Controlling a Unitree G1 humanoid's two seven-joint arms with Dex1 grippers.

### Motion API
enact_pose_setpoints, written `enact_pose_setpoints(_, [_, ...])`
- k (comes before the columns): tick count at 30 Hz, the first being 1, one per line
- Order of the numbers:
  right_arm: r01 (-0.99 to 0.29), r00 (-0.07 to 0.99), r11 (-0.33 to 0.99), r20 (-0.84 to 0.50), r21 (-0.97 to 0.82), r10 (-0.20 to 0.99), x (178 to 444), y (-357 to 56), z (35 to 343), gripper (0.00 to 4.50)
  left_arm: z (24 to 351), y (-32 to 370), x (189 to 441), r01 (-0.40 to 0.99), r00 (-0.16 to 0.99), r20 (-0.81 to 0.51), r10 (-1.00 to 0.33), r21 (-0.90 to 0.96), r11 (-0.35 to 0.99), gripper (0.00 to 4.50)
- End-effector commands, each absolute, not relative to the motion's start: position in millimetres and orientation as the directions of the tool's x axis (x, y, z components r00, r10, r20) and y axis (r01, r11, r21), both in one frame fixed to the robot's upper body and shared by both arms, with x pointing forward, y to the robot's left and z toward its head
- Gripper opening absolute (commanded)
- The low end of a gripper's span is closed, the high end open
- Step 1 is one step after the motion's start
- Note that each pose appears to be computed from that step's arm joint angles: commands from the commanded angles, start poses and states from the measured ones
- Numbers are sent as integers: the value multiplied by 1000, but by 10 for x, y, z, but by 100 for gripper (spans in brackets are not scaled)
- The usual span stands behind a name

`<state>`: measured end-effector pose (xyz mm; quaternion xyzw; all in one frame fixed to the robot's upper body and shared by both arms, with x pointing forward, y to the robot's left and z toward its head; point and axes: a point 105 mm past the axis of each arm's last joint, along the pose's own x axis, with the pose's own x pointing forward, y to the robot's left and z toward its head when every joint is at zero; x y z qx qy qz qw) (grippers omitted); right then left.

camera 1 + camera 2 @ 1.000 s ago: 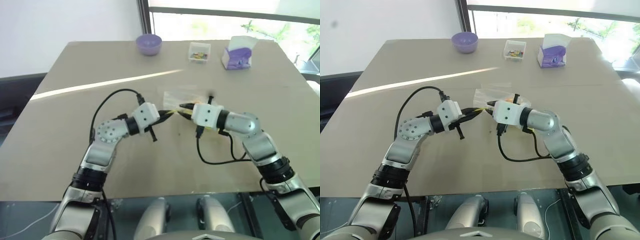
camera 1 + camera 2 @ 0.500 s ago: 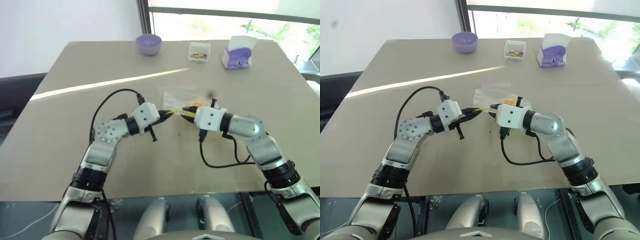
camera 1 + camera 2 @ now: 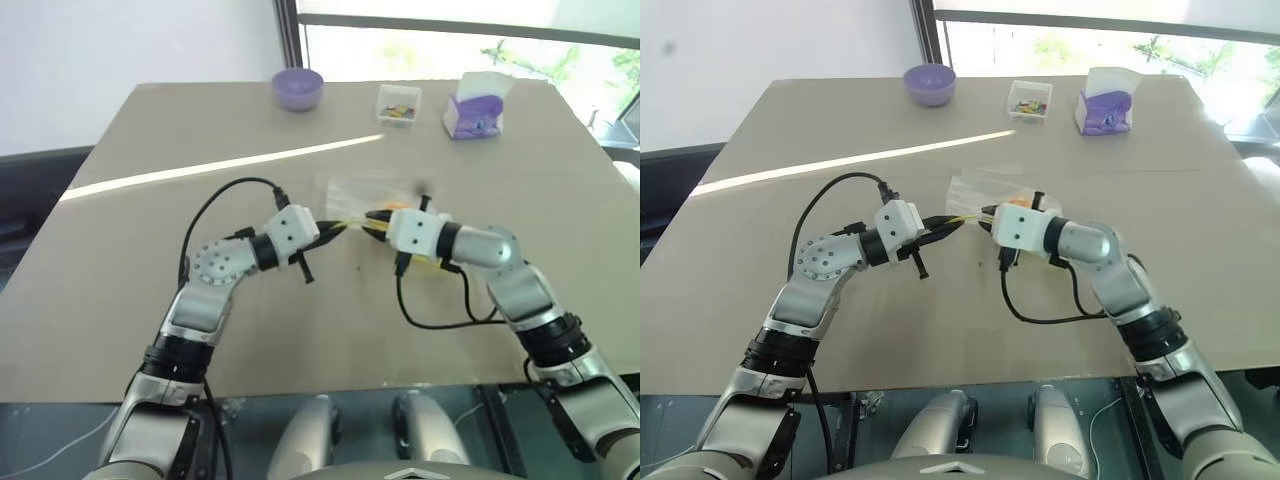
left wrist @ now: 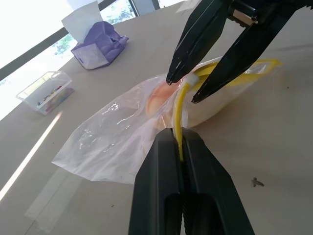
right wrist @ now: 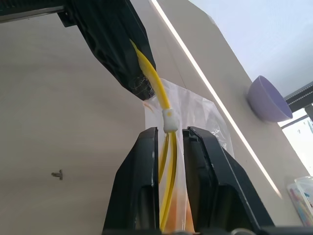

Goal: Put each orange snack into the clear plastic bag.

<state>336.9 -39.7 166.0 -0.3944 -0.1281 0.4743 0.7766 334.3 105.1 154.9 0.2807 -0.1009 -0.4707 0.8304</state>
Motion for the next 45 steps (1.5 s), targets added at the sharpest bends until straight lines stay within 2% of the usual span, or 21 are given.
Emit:
enact_pose_setpoints(1, [-597, 508, 246, -123, -764, 852, 3370, -357, 1811, 87, 1677, 1015, 3299, 705, 520, -70, -851, 598, 382, 0])
enact_pose_setpoints(21, [-605, 483, 233, -118, -762, 868, 3177, -342, 1884, 87, 1668, 1026, 3318, 703, 525, -77, -848, 600, 381, 0])
enact_pose_setpoints(33, [-607, 491, 232, -130, -760, 861, 3212, -356, 1819, 87, 1679, 1012, 3306, 702, 522, -72, -850, 602, 380, 0])
enact_pose_setpoints(45, [-604, 499, 239, -127, -761, 857, 3360, -328, 1812, 87, 1680, 1012, 3295, 702, 518, -71, -853, 604, 376, 0])
